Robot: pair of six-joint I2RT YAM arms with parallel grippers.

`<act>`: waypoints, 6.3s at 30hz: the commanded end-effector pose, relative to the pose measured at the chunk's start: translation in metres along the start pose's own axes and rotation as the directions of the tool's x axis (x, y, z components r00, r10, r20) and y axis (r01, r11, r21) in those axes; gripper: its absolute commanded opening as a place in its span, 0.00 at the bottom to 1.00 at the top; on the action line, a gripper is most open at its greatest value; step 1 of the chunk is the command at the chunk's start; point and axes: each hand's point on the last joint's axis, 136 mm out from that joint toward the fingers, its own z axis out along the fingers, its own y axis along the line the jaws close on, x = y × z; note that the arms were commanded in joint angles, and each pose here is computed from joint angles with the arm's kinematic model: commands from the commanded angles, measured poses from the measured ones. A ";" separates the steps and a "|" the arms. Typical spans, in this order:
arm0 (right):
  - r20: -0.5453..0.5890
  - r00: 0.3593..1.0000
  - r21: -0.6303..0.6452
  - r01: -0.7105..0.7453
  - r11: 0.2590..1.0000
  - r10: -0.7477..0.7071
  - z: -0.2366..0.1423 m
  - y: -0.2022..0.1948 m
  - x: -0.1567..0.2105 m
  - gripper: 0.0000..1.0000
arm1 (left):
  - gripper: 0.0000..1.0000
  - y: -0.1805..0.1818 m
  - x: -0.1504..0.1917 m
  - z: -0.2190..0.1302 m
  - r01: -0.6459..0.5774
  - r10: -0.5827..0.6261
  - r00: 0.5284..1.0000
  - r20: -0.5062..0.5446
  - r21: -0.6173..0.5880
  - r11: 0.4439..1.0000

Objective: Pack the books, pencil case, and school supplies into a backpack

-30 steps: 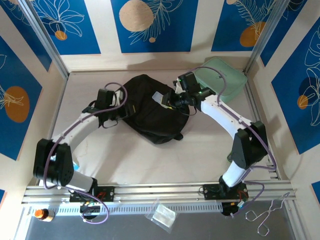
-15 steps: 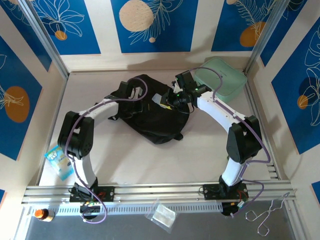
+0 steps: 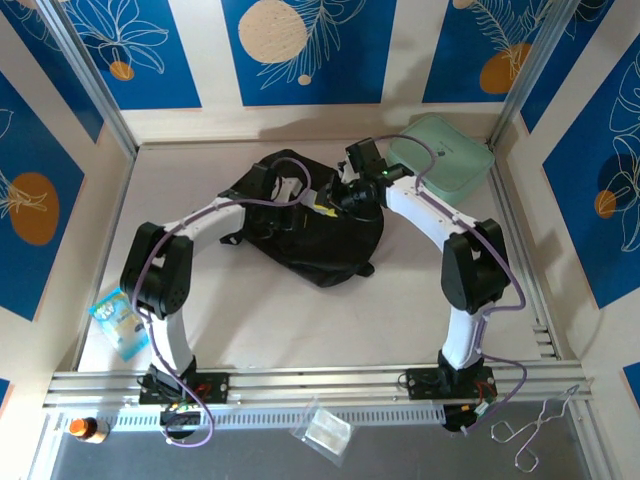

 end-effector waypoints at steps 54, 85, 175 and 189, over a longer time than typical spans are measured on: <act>0.189 0.969 0.356 -0.221 0.908 0.161 0.014 -0.132 0.012 0.10 | 0.46 0.054 0.002 -0.007 0.018 -0.033 0.999 -0.039 -0.337 0.942; -0.102 0.966 0.283 -0.201 0.938 0.238 0.029 -0.145 0.086 0.10 | 0.00 0.031 -0.021 0.008 0.180 -0.189 0.982 -0.003 -0.299 0.937; 0.083 0.952 0.049 0.291 0.956 -0.294 0.042 -0.018 -0.001 0.62 | 0.65 0.083 0.013 -0.128 0.451 -0.394 0.865 0.310 -0.139 0.882; 0.050 0.973 -0.038 0.227 0.973 -0.225 0.087 -0.005 -0.021 0.39 | 0.67 0.085 0.032 -0.121 0.483 -0.441 0.855 0.272 -0.111 0.869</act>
